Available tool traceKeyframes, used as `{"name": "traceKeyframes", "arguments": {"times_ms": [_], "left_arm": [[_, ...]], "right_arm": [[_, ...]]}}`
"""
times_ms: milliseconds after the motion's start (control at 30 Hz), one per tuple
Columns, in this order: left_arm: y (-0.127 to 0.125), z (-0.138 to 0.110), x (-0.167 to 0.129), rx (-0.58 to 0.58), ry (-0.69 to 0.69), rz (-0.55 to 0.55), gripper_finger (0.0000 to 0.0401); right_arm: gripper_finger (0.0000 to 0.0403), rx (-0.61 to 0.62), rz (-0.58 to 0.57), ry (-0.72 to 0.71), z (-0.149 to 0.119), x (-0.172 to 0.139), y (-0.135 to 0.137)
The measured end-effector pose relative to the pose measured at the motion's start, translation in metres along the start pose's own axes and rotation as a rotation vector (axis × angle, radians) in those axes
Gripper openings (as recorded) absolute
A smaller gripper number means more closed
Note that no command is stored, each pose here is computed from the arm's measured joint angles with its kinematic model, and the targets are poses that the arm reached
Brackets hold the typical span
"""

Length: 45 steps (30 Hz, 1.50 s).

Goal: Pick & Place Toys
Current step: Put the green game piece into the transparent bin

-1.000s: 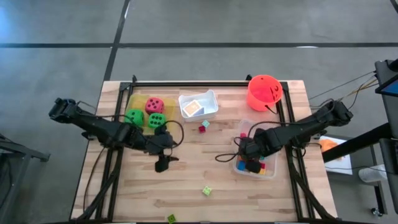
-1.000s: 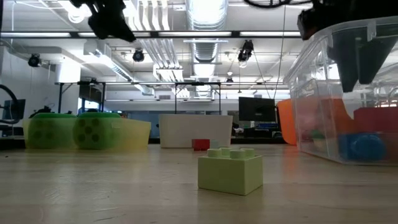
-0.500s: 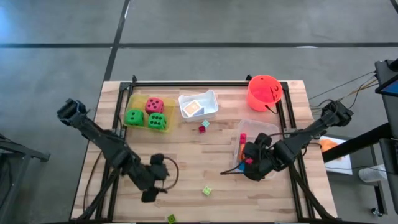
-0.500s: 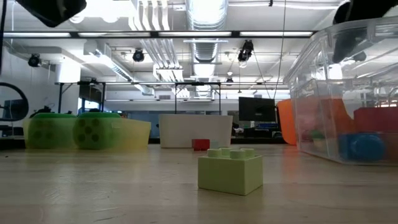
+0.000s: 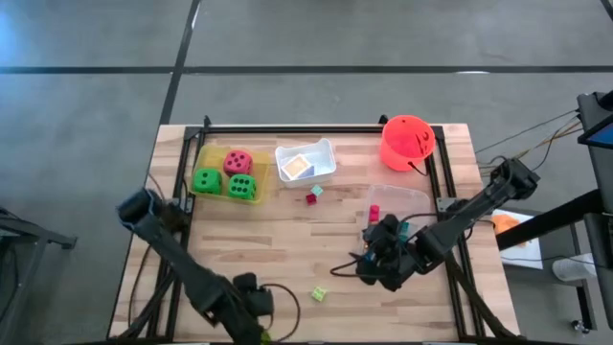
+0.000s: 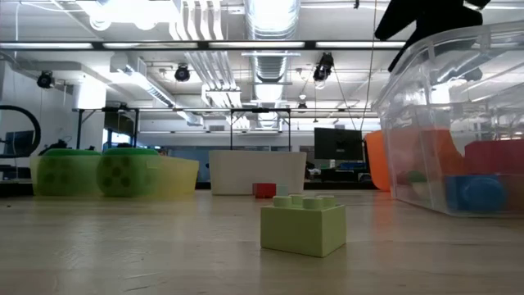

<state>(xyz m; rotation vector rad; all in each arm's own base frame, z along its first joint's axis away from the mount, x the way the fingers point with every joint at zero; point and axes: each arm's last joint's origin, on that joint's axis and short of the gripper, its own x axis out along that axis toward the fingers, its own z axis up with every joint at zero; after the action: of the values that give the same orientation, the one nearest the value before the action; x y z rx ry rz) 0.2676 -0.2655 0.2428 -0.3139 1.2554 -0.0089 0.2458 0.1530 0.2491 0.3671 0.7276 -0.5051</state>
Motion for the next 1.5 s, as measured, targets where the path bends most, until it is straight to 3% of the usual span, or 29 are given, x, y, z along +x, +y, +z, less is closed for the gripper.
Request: {"name": "traceKeyframes", "arguments": {"times_ms": [333,633,1100,1367,1500], "left_arm": [[-0.024,-0.003,0.037,-0.183,0.075,0.060,0.0315],[-0.028,-0.009,0.060,-0.225,0.140,0.083,0.0315],[-0.036,-0.005,0.059,-0.307,0.110,0.012,0.0315],[-0.059,0.013,0.029,-0.282,0.021,-0.107,0.0315],[-0.061,0.013,0.025,-0.285,0.003,-0.099,0.0315]], "right_arm": [[0.0369,-0.035,-0.039,-0.043,-0.010,0.012,0.011],[0.0369,-0.024,-0.013,-0.049,-0.013,0.010,0.019],[0.0369,-0.033,-0.015,-0.045,-0.014,0.011,0.020],[0.0369,-0.032,-0.010,-0.042,-0.014,0.010,0.020],[0.0369,-0.032,-0.008,-0.041,-0.014,0.010,0.020]]}}
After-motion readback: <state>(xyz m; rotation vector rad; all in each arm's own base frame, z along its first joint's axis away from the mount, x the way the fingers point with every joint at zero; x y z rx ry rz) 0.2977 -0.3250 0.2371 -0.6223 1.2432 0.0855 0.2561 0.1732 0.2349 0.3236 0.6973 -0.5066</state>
